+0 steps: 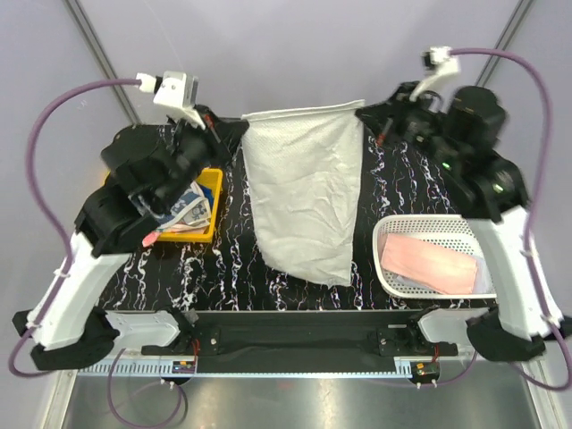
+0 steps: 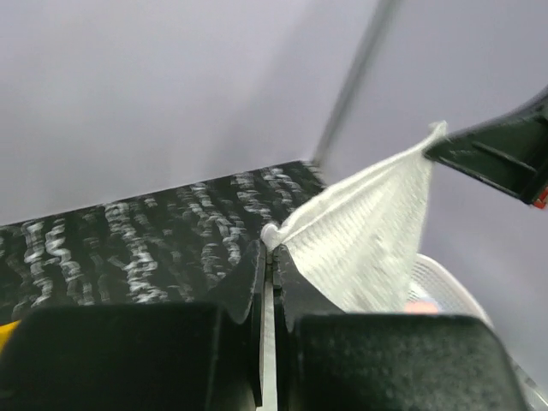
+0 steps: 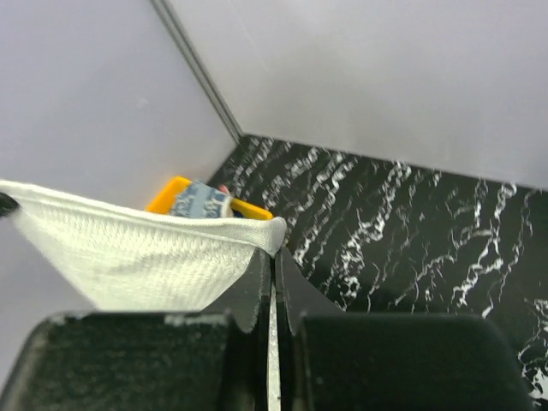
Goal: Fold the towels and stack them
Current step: Flatten out the crumpled towel, then fold the towel
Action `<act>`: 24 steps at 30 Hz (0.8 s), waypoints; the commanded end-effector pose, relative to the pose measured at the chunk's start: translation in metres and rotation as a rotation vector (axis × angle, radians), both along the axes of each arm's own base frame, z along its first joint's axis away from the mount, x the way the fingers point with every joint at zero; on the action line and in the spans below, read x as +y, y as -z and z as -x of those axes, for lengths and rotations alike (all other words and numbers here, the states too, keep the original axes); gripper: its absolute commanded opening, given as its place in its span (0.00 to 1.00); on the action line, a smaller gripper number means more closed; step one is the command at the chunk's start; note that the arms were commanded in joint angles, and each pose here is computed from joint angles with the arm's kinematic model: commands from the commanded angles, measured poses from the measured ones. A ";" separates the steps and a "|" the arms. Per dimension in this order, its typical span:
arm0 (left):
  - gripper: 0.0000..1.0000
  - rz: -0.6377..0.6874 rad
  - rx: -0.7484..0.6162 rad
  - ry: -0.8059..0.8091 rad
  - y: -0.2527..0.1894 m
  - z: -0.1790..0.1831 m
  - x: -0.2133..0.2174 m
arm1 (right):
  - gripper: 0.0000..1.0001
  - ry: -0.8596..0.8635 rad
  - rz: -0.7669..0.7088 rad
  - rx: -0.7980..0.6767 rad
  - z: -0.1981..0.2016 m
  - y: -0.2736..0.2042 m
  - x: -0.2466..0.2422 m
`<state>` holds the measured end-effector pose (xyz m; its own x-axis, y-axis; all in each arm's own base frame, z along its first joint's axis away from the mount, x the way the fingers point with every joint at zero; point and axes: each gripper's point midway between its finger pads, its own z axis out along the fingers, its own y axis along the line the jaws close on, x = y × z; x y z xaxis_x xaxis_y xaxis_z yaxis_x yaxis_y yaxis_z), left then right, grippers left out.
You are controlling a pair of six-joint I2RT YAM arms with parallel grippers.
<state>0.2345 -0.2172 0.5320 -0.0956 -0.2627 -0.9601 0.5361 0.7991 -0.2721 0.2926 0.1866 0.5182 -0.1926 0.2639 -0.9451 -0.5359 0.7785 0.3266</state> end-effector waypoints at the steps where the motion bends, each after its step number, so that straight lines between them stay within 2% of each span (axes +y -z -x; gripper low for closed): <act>1: 0.00 -0.018 0.131 -0.099 0.038 -0.062 0.010 | 0.00 0.092 0.108 0.146 -0.069 0.068 0.012; 4: 0.00 -0.063 0.237 -0.124 0.091 -0.126 0.007 | 0.00 0.085 0.127 0.236 -0.119 0.121 0.029; 6: 0.00 -0.056 0.275 -0.125 0.112 -0.166 0.013 | 0.00 0.088 0.152 0.340 -0.159 0.174 0.041; 7: 0.00 -0.084 0.368 -0.134 0.158 -0.203 0.007 | 0.00 0.096 0.145 0.348 -0.177 0.186 0.042; 8: 0.00 -0.083 0.399 -0.134 0.174 -0.221 0.008 | 0.00 0.098 0.169 0.425 -0.199 0.230 0.049; 10: 0.00 -0.080 0.500 -0.145 0.229 -0.276 0.013 | 0.00 0.119 0.163 0.452 -0.229 0.249 0.048; 11: 0.00 -0.082 0.533 -0.147 0.249 -0.293 0.014 | 0.00 0.129 0.187 0.513 -0.248 0.291 0.051; 12: 0.00 -0.076 0.555 -0.158 0.264 -0.309 0.022 | 0.00 0.134 0.194 0.520 -0.260 0.303 0.052; 13: 0.00 -0.058 0.531 -0.166 0.256 -0.324 0.024 | 0.00 0.138 0.177 0.480 -0.277 0.290 0.054; 14: 0.00 -0.072 0.590 -0.176 0.296 -0.343 0.025 | 0.00 0.144 0.194 0.534 -0.294 0.329 0.054; 15: 0.00 -0.065 0.604 -0.194 0.302 -0.354 0.035 | 0.00 0.142 0.198 0.535 -0.304 0.337 0.055; 16: 0.00 -0.046 0.586 -0.202 0.294 -0.367 0.038 | 0.00 0.142 0.178 0.494 -0.315 0.315 0.056; 17: 0.00 -0.052 0.631 -0.211 0.319 -0.375 0.041 | 0.00 0.153 0.193 0.542 -0.326 0.350 0.051; 18: 0.00 -0.039 0.638 -0.211 0.323 -0.380 0.047 | 0.00 0.157 0.189 0.536 -0.332 0.352 0.050; 22: 0.00 -0.020 0.648 -0.221 0.340 -0.382 0.051 | 0.00 0.159 0.169 0.548 -0.340 0.371 0.043; 24: 0.00 -0.016 0.656 -0.211 0.346 -0.375 0.050 | 0.00 0.160 0.157 0.523 -0.335 0.357 0.042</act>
<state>0.6014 -0.1628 0.1072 -0.7288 -0.2925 -0.6190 0.0031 0.9027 -0.4303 0.6184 0.2414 0.0953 -0.7144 0.1425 -0.6851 -0.1789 0.9093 0.3757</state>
